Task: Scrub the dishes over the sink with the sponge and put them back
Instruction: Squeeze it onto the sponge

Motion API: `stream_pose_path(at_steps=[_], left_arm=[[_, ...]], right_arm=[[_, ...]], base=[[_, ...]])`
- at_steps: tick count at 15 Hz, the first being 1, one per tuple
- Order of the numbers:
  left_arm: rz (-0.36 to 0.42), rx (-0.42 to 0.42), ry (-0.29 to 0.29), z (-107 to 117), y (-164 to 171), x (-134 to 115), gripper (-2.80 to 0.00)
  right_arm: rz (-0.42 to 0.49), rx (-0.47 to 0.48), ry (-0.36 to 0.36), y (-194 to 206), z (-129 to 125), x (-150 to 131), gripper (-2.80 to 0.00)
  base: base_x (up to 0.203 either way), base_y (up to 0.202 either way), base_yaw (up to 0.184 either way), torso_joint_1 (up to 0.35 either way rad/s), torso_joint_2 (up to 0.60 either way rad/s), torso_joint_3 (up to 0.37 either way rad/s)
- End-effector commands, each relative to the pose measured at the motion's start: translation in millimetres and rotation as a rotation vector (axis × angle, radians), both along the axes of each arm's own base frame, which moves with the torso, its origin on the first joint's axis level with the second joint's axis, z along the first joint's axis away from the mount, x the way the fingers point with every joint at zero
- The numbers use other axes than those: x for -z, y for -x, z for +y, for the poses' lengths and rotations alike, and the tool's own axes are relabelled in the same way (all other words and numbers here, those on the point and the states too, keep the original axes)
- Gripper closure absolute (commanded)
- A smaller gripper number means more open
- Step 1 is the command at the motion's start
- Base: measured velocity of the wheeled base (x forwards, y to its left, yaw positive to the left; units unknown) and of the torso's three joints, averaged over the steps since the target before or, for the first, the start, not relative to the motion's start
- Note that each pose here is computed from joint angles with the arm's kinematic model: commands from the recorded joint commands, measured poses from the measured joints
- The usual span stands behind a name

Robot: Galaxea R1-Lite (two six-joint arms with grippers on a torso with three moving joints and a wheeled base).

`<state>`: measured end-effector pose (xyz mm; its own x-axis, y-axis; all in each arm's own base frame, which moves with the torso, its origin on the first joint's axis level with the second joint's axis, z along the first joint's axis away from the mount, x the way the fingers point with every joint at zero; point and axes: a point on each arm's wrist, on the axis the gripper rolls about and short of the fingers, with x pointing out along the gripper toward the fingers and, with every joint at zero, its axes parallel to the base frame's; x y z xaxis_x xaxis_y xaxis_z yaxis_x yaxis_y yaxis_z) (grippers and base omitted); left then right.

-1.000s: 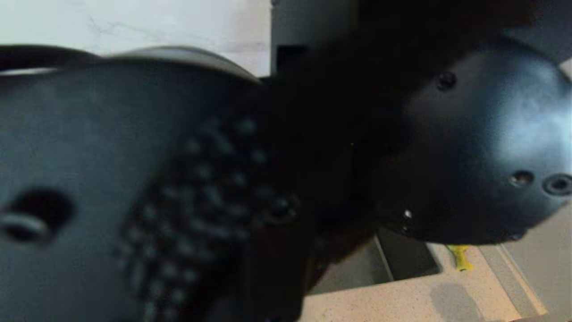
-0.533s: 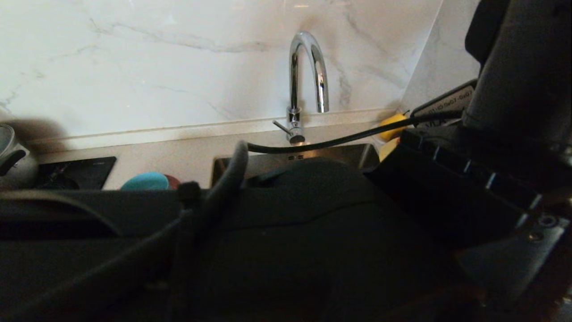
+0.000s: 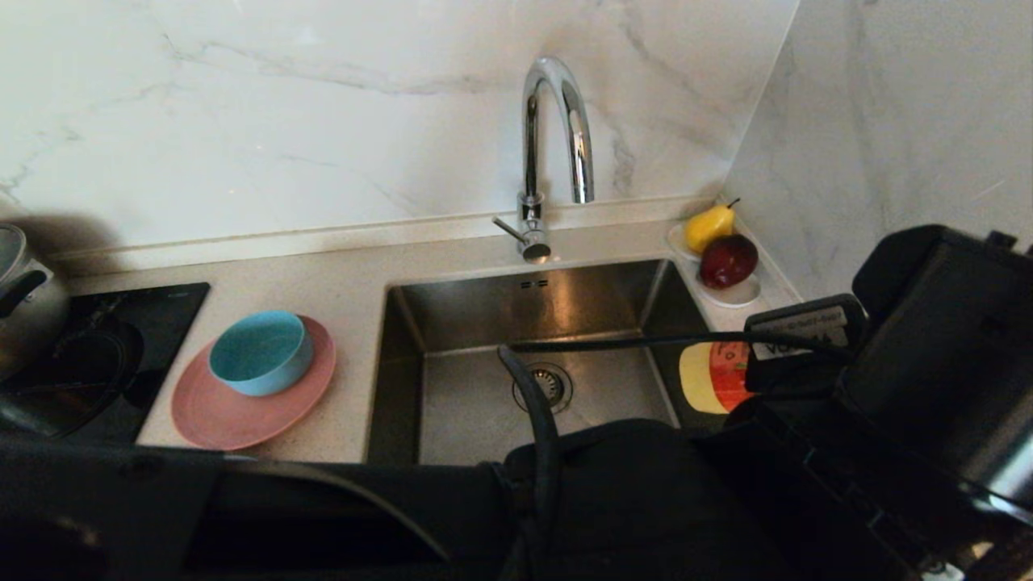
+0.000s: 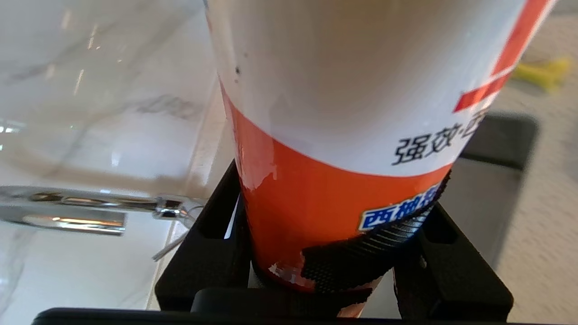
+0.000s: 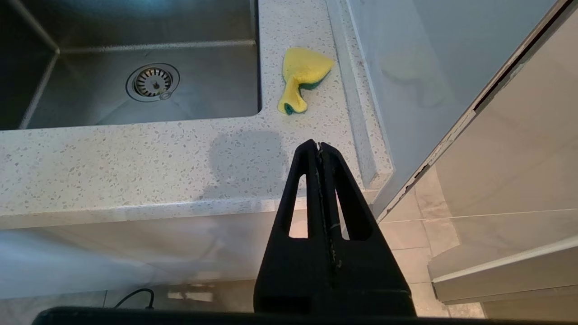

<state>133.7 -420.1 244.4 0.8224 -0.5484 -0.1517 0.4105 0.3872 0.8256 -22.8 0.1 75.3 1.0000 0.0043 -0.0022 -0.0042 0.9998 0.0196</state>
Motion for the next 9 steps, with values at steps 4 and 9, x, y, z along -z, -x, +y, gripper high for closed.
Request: stream_pose_path(at_steps=[4, 9], left_arm=[[0.013, -0.009, -0.066, 0, 2, 20, 0.00], [0.032, -0.089, -0.140, -11, -2, 59, 0.00]], right_arm=[[-0.002, -0.002, 0.000, 0, 0, 0, 0.00], [-0.001, 0.000, 0.000, 0, 0, 0, 0.00]], base=[[0.000, 0.000, 0.000, 0.000, 0.00, 0.000], [0.000, 0.000, 0.000, 0.000, 0.00, 0.000]])
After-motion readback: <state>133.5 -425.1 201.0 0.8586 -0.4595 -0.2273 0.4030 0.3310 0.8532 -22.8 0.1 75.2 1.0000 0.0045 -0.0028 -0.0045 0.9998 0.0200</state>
